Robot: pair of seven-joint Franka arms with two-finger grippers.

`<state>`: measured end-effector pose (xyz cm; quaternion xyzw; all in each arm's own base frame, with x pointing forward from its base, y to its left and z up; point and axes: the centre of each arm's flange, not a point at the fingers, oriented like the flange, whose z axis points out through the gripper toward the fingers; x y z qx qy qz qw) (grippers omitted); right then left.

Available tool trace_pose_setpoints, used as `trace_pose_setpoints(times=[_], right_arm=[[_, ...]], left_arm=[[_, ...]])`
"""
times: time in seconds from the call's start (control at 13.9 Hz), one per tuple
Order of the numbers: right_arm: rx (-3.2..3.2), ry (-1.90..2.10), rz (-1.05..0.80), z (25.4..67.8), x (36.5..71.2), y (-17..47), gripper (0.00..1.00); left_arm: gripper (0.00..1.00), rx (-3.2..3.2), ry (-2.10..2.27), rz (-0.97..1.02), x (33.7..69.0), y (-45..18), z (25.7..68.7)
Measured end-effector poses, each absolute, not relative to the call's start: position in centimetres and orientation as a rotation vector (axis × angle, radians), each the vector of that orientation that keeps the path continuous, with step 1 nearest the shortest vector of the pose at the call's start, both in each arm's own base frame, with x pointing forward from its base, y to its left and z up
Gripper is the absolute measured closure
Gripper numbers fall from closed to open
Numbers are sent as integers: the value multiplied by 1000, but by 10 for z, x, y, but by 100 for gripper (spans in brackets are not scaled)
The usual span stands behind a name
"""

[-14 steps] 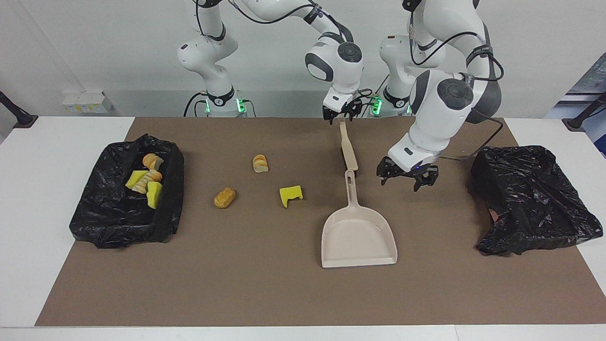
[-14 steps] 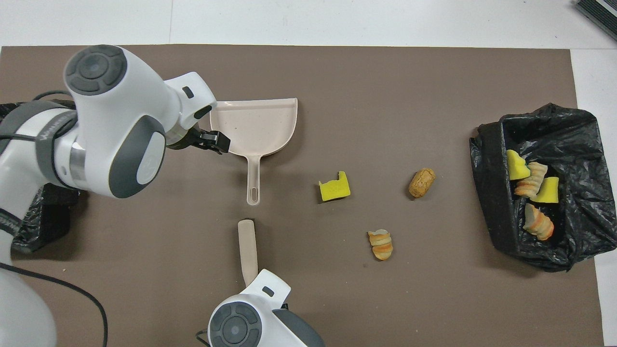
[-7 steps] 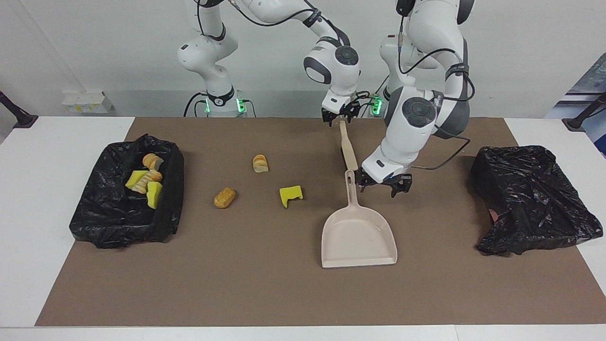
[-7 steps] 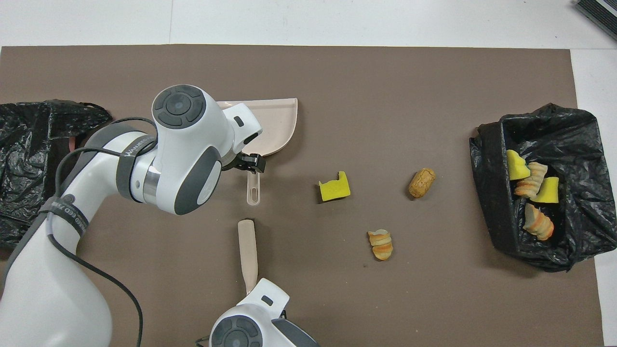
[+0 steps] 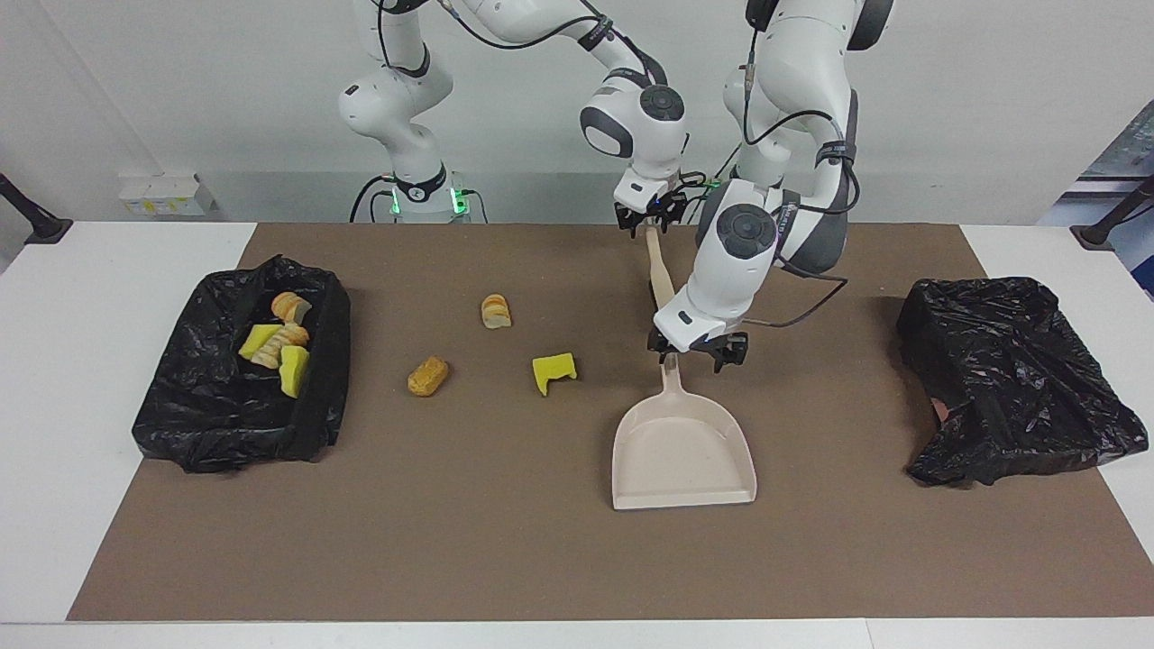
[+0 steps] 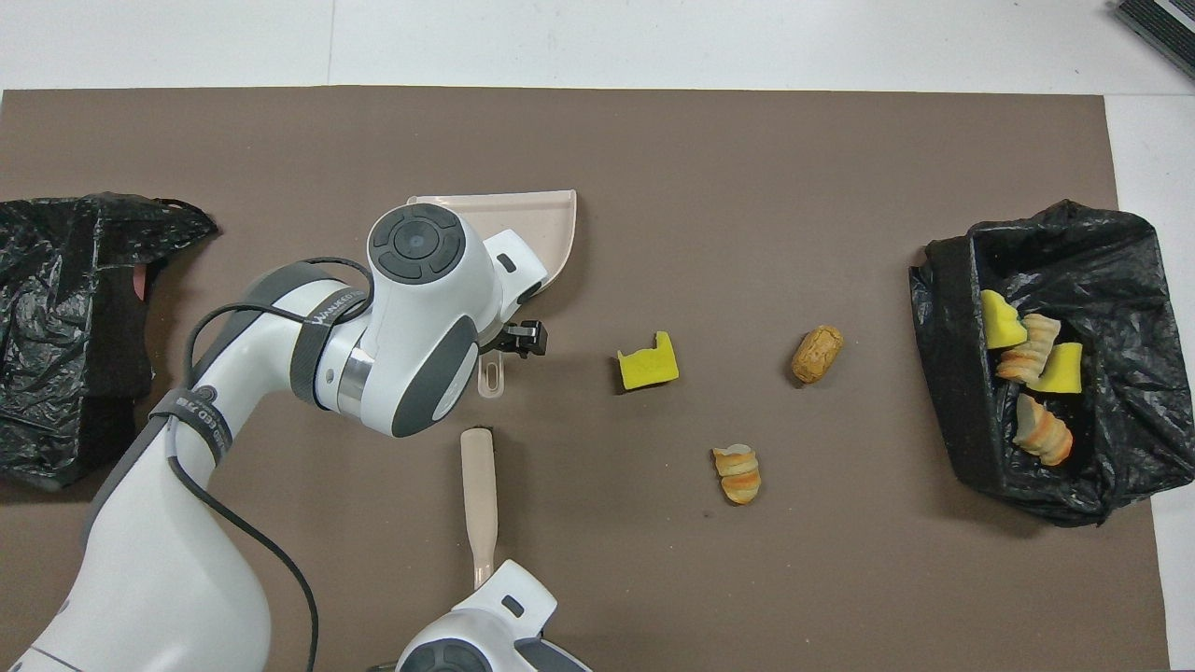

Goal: Sweep and dump trash in bin
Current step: 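Lift the dustpan with the left gripper while the right gripper grasps the brush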

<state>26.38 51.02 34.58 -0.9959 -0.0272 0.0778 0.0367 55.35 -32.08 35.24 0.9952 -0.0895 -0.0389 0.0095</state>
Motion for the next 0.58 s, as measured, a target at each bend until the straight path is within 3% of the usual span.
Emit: trace_pose_setpoints(times=[0.29,0.36,0.58], right_arm=[[-3154,-46,234,367,255,491,73],[-3185,-25,212,370,251,481,73],[-3246,32,139,378,235,432,73]], left_arm=[[62,3108,-264,-106,558,-317,357],[68,3107,-258,-98,560,-316,359],[68,3103,-223,-58,572,-306,373]])
